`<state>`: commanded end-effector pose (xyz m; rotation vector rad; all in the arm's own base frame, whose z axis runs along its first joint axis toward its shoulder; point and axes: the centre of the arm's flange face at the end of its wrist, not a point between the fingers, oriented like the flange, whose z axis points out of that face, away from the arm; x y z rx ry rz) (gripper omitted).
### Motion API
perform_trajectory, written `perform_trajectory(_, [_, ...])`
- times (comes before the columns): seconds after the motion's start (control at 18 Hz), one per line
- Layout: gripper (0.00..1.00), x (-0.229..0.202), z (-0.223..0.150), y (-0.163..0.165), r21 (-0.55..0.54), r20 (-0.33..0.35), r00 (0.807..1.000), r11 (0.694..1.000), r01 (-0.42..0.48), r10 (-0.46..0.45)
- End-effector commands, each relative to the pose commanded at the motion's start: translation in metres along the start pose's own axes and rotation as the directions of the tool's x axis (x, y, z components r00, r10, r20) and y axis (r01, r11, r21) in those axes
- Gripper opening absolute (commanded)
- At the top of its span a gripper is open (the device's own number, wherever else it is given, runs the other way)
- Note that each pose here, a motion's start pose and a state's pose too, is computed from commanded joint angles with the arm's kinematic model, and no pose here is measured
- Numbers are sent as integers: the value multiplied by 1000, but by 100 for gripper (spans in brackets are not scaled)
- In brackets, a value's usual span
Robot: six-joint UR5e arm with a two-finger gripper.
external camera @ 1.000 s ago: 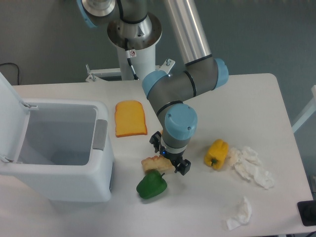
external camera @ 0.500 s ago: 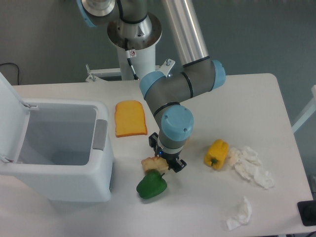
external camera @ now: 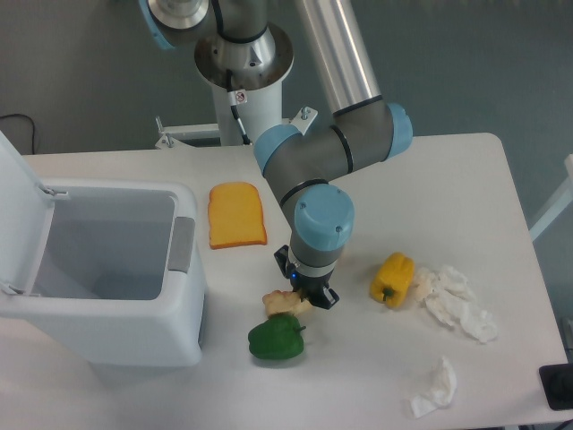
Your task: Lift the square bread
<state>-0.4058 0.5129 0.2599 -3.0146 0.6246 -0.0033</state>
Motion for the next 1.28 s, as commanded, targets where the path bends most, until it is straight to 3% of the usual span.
perform_trajectory(0.17, [0,-5,-37,17,8,52,995,996,-86,85])
perform_trajectory(0.61, [0,-25,-100,32,19,167,981,995,-102,97])
perform_trajectory(0.72, [0,-28,-104,46,4,158,975,988,-157,155])
perform_trajectory(0.78, [7,-28,-104,49,-1,151,974,985,-170,169])
perform_trajectory(0.94, [6,-24,-122,58,-2,159,975,987,-159,157])
perform_trajectory(1.28, [3,-22,-122,61,1,150,977,988,-154,152])
